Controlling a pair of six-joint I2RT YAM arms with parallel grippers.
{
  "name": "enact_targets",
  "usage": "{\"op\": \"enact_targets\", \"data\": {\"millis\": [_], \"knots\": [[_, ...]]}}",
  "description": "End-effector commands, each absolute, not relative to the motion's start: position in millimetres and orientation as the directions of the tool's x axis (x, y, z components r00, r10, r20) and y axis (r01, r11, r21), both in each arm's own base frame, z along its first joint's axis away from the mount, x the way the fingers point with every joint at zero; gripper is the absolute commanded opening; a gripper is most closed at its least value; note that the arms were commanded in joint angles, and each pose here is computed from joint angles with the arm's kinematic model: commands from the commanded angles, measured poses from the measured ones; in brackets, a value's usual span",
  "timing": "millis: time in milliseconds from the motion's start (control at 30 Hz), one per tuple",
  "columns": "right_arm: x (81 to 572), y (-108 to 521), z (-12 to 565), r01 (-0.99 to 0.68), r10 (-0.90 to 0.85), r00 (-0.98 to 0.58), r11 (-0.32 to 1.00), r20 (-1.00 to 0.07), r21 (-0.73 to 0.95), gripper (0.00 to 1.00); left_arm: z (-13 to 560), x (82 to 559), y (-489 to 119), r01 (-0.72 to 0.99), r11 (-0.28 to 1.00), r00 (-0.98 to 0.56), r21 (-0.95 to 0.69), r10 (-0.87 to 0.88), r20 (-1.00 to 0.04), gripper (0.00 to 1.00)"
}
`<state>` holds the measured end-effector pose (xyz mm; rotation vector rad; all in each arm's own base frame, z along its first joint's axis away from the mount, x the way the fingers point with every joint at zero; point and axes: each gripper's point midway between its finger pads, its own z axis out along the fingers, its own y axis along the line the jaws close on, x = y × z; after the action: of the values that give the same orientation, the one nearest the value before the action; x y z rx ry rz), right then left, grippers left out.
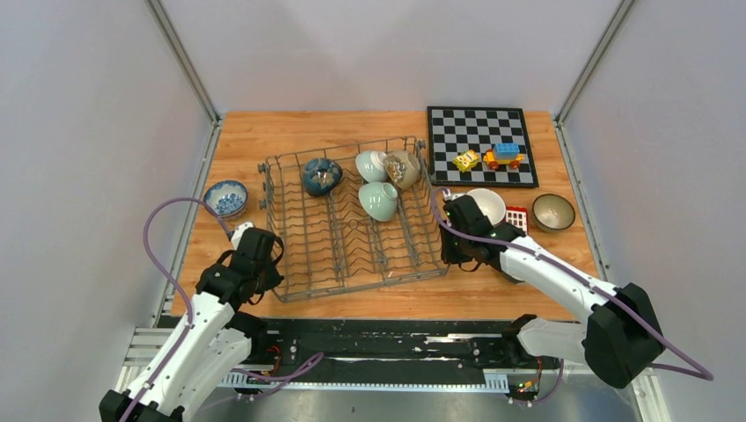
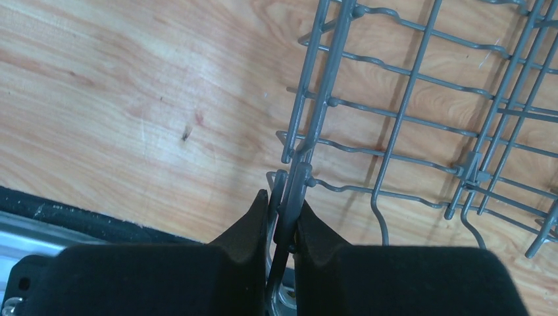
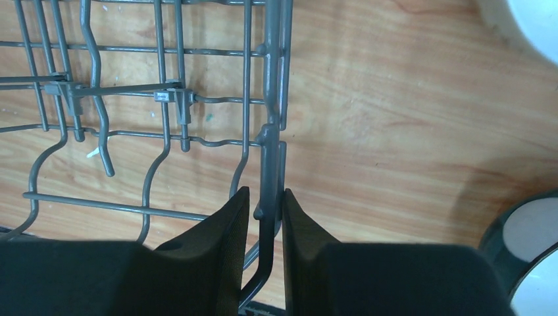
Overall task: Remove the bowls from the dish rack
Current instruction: Move the dish rack to the center of the board.
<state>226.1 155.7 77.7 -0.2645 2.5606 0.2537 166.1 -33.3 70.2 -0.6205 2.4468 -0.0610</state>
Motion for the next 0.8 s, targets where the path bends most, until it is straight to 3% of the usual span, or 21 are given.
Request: {"op": "enact_targets", "data": {"millis": [0,367,567,633,767], "knots": [[179.8,167.4,73.9,-0.294,-0.159,-0.88,0.923,-0.447,0.249,0.0,89.8,174.0,-54.4,-0.463,0.811,-0.63,-0.358,-0.585,-0.511,0.0],[143.3,157.4,63.1,-0.235,-0.1,-0.909,0.925,-0.405,0.3,0.0,79.6,153.2,-66.5,-0.468,0.798,-0.673,-0.38,-0.601,-0.431,0.05],[139.5,155.5,64.3,-0.241,-0.109,-0.911,0.923,-0.398,0.299,0.0,83.3,150.0,-64.0,-0.467,0.794,-0.662,-0.39,-0.606,-0.441,0.06],[141.5,158.3,70.2,-0.252,-0.115,-0.907,0.918,-0.405,0.305,0.08,85.4,152.3,-64.4,-0.463,0.794,-0.659,-0.394,-0.606,-0.447,0.11],[151.9,165.4,88.0,-0.277,-0.114,-0.886,0.907,-0.45,0.316,0.37,94.8,159.4,-62.3,-0.453,0.799,-0.642,-0.396,-0.6,-0.477,0.35]]}}
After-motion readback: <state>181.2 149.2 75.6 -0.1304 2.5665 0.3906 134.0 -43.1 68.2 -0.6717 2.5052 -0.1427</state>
